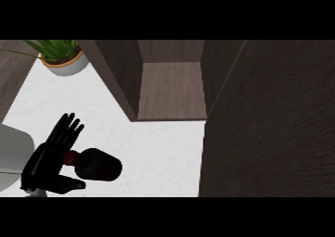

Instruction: Pick up the wine, place it into the cabinet and close the cabinet

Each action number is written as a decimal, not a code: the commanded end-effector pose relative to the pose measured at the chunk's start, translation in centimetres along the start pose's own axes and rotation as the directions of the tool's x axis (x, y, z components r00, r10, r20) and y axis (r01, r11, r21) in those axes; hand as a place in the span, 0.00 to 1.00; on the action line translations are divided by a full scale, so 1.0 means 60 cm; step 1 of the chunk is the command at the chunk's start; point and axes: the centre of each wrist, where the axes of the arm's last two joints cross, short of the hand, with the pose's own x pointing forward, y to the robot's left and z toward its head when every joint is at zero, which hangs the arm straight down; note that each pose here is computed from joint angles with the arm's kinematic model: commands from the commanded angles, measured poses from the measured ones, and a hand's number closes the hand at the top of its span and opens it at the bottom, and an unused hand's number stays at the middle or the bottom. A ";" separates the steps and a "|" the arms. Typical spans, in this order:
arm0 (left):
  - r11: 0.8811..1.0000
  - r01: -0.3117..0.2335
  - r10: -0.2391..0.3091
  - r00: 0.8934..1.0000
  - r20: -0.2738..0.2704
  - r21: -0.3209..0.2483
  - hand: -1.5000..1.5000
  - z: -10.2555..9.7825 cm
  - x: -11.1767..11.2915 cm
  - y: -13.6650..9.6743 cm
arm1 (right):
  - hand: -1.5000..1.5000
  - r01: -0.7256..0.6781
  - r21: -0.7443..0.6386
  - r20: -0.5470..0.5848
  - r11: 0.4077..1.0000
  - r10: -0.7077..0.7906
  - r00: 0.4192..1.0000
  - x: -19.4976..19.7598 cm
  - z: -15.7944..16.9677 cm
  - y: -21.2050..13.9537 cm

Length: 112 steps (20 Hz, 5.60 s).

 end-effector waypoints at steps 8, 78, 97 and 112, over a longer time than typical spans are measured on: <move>0.986 -0.144 0.138 0.988 -0.077 -0.085 0.00 -0.024 -0.097 -0.010 | 0.00 0.057 0.028 0.064 0.998 -0.059 0.996 0.038 0.007 -0.004; 0.873 0.475 -0.485 0.869 0.102 0.109 1.00 -0.215 -0.006 -0.274 | 0.00 0.038 0.012 0.037 0.999 -0.039 0.999 0.044 0.029 -0.003; 0.803 0.565 -0.576 0.818 0.004 0.190 1.00 -0.254 0.013 -0.318 | 0.00 0.039 0.041 0.033 0.998 -0.041 0.999 0.015 0.023 -0.016; 0.711 0.637 -0.622 0.767 -0.156 0.296 1.00 -0.243 -0.029 -0.278 | 0.00 0.062 0.098 0.056 0.993 -0.068 0.996 -0.001 0.017 -0.017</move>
